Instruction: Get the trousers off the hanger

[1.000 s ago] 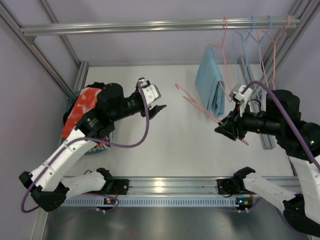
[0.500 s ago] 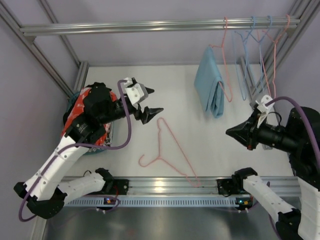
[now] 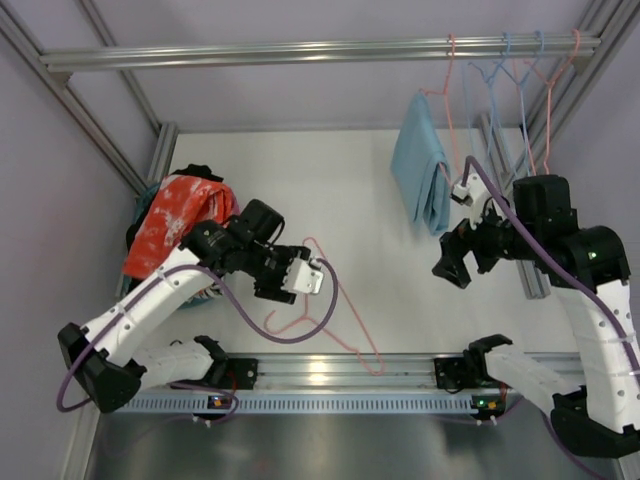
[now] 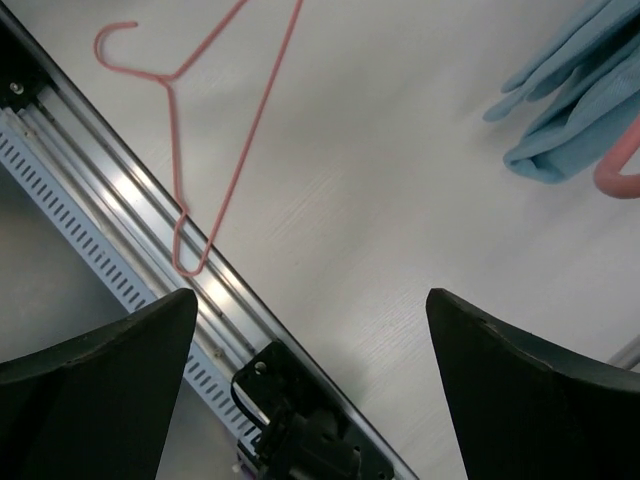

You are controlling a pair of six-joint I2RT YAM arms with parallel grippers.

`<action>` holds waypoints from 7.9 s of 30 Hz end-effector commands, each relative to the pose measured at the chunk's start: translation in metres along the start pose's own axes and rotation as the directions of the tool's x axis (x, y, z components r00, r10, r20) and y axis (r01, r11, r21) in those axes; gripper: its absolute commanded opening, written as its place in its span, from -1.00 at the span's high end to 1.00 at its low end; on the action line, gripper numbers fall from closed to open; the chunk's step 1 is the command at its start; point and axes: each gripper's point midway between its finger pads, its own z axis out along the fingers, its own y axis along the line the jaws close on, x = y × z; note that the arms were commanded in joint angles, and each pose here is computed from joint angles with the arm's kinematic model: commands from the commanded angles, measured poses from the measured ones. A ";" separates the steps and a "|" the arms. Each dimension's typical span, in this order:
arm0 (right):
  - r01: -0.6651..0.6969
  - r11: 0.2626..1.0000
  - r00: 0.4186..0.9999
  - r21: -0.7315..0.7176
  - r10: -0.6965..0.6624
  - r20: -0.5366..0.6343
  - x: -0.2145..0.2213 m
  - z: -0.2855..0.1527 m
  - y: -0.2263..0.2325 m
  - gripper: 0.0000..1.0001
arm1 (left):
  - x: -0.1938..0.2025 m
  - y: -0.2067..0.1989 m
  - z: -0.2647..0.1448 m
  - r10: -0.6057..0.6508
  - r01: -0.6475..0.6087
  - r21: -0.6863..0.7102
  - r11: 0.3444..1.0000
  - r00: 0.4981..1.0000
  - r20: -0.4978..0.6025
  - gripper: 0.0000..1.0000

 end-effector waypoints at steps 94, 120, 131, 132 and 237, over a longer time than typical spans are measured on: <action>-0.025 0.999 0.998 -0.021 0.023 -0.062 0.008 0.021 -0.005 -0.99 | 0.134 -0.061 0.134 -0.444 0.395 -0.205 0.895 0.760 -0.475 0.20; -0.162 0.963 0.984 -0.215 0.173 0.031 0.004 0.058 0.024 -0.96 | 0.051 -0.008 0.068 -0.461 0.395 -0.265 0.879 0.845 -0.269 1.00; -0.149 0.969 0.988 -0.198 0.156 0.020 0.005 0.058 0.023 -0.99 | 0.117 -0.068 0.098 -0.387 0.386 -0.104 0.916 0.790 -0.475 -0.73; -0.155 0.968 0.987 -0.200 0.160 0.012 0.009 0.059 0.023 -0.99 | 0.118 -0.065 0.100 -0.386 0.379 -0.114 0.918 0.792 -0.473 -0.72; -0.469 0.579 0.847 -0.667 0.509 -0.154 -0.012 0.185 0.101 1.00 | -0.003 0.016 0.014 -0.610 0.608 -0.250 0.754 0.788 0.076 0.55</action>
